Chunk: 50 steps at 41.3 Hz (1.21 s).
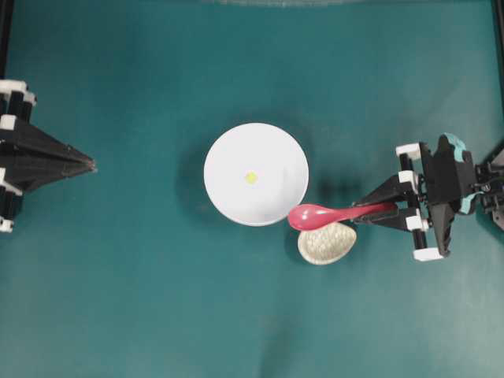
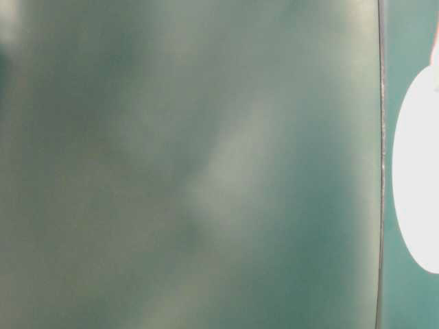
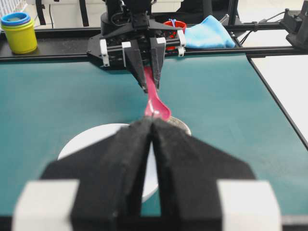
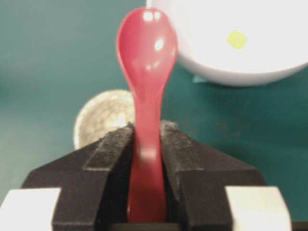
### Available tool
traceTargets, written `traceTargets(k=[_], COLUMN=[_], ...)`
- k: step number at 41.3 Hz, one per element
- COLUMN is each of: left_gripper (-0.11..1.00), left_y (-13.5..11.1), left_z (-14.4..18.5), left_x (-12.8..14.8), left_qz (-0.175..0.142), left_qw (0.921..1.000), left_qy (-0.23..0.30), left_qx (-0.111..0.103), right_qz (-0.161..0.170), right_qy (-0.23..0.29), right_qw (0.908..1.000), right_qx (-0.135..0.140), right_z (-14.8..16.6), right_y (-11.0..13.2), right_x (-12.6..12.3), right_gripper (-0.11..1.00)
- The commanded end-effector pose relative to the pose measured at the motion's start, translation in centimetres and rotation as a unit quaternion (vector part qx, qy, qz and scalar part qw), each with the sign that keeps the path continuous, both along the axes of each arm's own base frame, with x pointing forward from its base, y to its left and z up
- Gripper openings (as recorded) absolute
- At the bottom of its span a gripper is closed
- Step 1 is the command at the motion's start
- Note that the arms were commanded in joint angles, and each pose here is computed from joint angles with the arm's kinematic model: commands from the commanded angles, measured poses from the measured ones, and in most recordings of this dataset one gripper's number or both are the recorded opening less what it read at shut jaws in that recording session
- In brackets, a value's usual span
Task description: Scoop the yellow hexagonal prism block from the bowl with a spoon using the right arm.
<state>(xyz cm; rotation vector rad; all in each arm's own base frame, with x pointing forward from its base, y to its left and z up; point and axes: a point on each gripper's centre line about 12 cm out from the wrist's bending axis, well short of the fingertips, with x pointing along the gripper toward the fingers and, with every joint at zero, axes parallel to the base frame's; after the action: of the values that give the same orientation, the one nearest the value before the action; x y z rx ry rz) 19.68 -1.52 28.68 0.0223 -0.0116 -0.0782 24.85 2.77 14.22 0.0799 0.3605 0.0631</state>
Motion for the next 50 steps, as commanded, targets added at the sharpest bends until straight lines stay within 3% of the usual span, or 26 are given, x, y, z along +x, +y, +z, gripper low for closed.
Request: traceTargets(k=[1,20,34,41,50], left_gripper=[0.07,0.07,0.07,0.07,0.07], left_y=[-0.1,-0.1,-0.1,-0.1,-0.1], left_z=[1.2,1.1,0.9,0.8,0.7], left_x=[0.2,0.2,0.3,0.4,0.4], left_qz=[-0.001,-0.001,-0.001,-0.001,-0.001], left_qw=[0.9999,0.9999,1.0000,1.0000,1.0000], left_qy=[-0.015,-0.012,-0.009,-0.008,-0.006], left_qx=[0.001,0.001,0.002,0.002,0.003], right_qz=[-0.009,-0.050,-0.062,-0.074,-0.101], right_qy=[-0.007,0.074,0.157,0.200,0.271], right_qw=[0.9999,0.9959,0.9855,0.9765,0.9555], right_qx=[0.005,0.014,0.021,0.032,0.058], right_z=[1.9,6.6,9.7,10.3,10.6], right_y=[-0.4,-2.8,-3.8,-4.5,-5.6], right_x=[0.8,1.9,3.6,4.6,5.5], right_gripper=[0.22,0.22,0.22,0.22,0.22])
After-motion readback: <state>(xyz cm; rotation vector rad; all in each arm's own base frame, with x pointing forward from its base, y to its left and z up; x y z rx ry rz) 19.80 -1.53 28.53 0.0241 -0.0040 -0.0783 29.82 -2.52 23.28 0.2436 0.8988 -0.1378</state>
